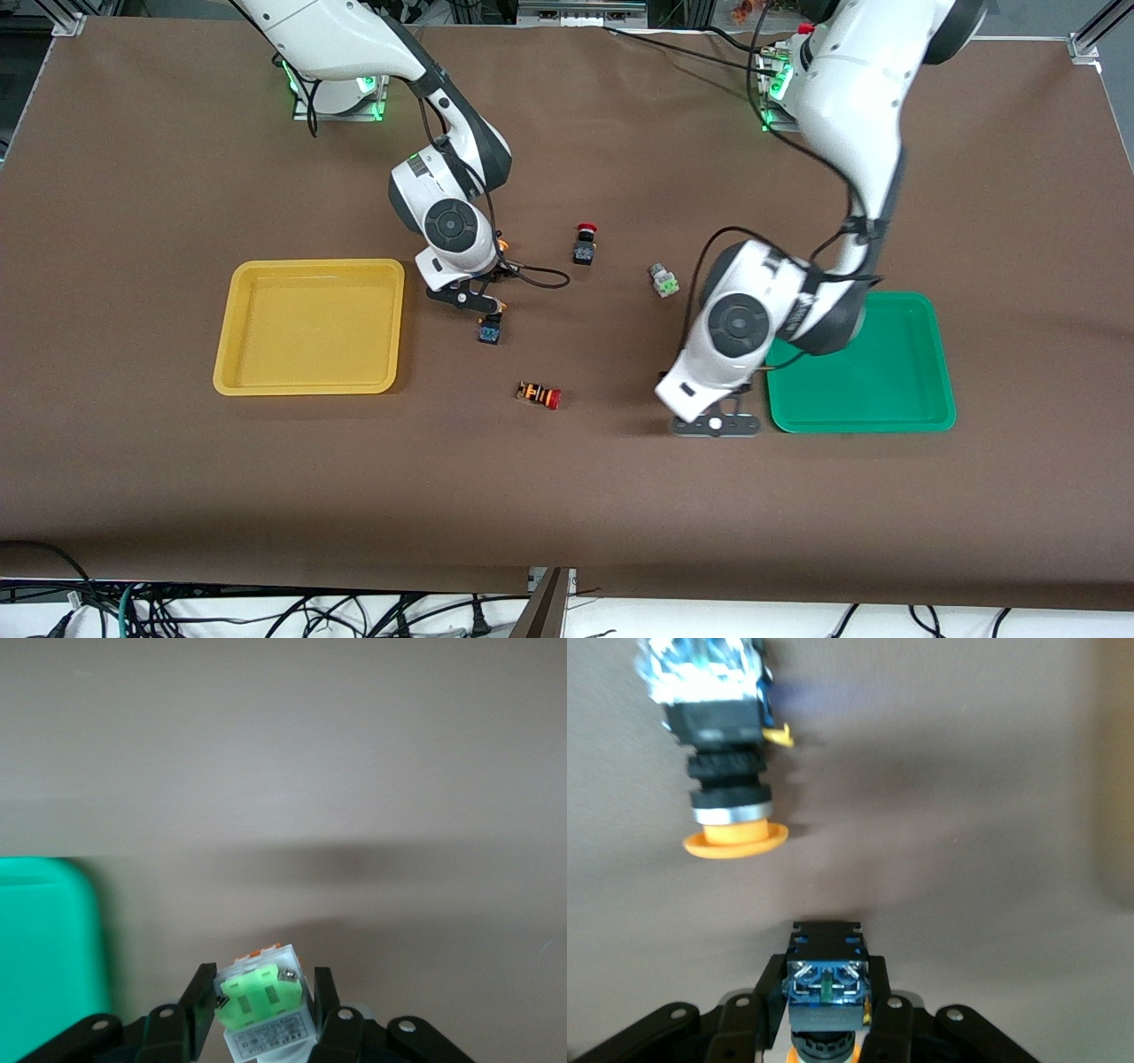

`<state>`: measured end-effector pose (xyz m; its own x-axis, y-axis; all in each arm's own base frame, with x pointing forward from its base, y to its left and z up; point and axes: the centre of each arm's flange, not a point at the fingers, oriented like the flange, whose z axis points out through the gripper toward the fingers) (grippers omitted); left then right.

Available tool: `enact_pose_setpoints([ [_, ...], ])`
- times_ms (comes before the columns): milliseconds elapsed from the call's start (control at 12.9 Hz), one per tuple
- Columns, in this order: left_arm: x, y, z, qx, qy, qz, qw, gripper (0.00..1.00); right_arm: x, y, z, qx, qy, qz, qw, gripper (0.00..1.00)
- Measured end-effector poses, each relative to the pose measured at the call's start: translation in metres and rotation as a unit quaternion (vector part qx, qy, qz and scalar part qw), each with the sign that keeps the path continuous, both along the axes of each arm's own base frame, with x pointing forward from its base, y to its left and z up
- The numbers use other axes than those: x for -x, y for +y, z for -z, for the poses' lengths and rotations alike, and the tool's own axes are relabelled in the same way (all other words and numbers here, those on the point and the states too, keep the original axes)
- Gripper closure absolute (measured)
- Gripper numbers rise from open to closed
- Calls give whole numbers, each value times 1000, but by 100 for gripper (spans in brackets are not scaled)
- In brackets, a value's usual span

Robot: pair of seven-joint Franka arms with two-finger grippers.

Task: Place green and yellow buttons in trays
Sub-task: 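Carry the black button to the yellow tray while the left gripper carries its button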

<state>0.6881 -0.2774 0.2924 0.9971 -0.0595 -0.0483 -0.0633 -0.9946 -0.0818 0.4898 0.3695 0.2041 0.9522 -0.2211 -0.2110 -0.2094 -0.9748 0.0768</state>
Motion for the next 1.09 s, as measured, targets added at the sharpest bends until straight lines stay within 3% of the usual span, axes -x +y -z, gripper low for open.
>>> enact_pose_setpoints([
  [310, -7, 115, -1, -7, 108, 122, 987, 51, -61, -114, -65, 18, 15, -73, 997, 59],
  [543, 9, 178, 41, 9, 159, 152, 976, 51, -96, -230, -70, 20, 27, -118, 992, 59],
  [775, 42, 179, 76, 16, 136, 168, 976, 51, -106, -338, -40, 3, 56, -149, 987, 59],
  [930, 64, 176, 92, 20, 126, 175, 976, 51, -107, -382, -11, -1, 63, -154, 986, 59],
  [1085, 70, 178, 93, 20, 123, 175, 977, 34, -107, -390, 8, 3, 65, -156, 986, 59],
])
